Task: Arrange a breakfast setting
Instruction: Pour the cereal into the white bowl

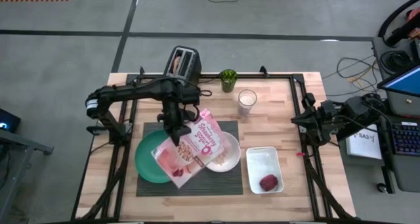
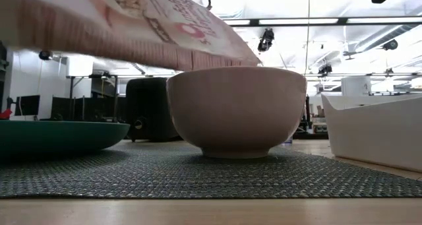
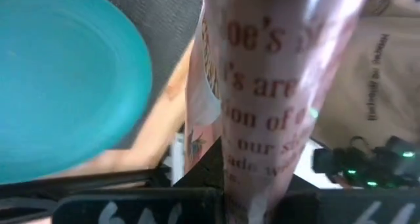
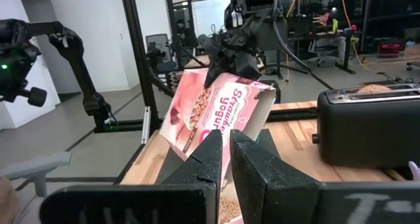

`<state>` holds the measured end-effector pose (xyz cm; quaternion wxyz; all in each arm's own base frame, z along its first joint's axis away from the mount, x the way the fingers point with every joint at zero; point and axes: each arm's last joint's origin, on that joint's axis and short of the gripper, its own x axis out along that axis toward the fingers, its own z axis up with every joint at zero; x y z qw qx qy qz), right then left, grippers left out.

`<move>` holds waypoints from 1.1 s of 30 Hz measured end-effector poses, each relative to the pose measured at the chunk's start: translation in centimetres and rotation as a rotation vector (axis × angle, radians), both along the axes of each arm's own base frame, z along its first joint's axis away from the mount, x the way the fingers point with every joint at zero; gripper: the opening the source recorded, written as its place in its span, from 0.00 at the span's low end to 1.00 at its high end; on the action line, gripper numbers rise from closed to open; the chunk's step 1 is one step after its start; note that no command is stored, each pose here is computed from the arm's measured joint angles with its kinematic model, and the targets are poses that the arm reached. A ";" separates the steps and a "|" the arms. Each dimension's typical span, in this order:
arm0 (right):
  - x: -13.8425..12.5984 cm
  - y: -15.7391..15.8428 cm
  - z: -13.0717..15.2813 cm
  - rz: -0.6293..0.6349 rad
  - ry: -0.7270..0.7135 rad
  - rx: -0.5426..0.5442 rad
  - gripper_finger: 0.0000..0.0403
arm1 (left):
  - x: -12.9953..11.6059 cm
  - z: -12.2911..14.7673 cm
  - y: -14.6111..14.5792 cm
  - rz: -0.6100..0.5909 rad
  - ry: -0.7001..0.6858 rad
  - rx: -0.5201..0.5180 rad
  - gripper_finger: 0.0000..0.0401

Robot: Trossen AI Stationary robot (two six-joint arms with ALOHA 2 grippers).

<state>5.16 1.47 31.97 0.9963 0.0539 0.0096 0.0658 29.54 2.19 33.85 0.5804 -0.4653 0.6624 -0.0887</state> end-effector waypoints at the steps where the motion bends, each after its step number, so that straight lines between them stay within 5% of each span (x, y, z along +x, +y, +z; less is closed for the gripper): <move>1: 0.0 0.0 0.0 -0.005 -0.001 0.000 0.06 | -0.1 0.1 0.0 0.013 0.009 -0.024 0.00; 5: 0.0 0.0 0.1 -0.005 -0.007 0.003 0.06 | -0.1 0.8 -0.2 0.036 0.004 -0.098 0.00; 33: 0.0 0.0 0.0 -0.006 0.002 0.013 0.06 | 0.5 0.1 0.4 -0.096 -0.142 -0.073 0.00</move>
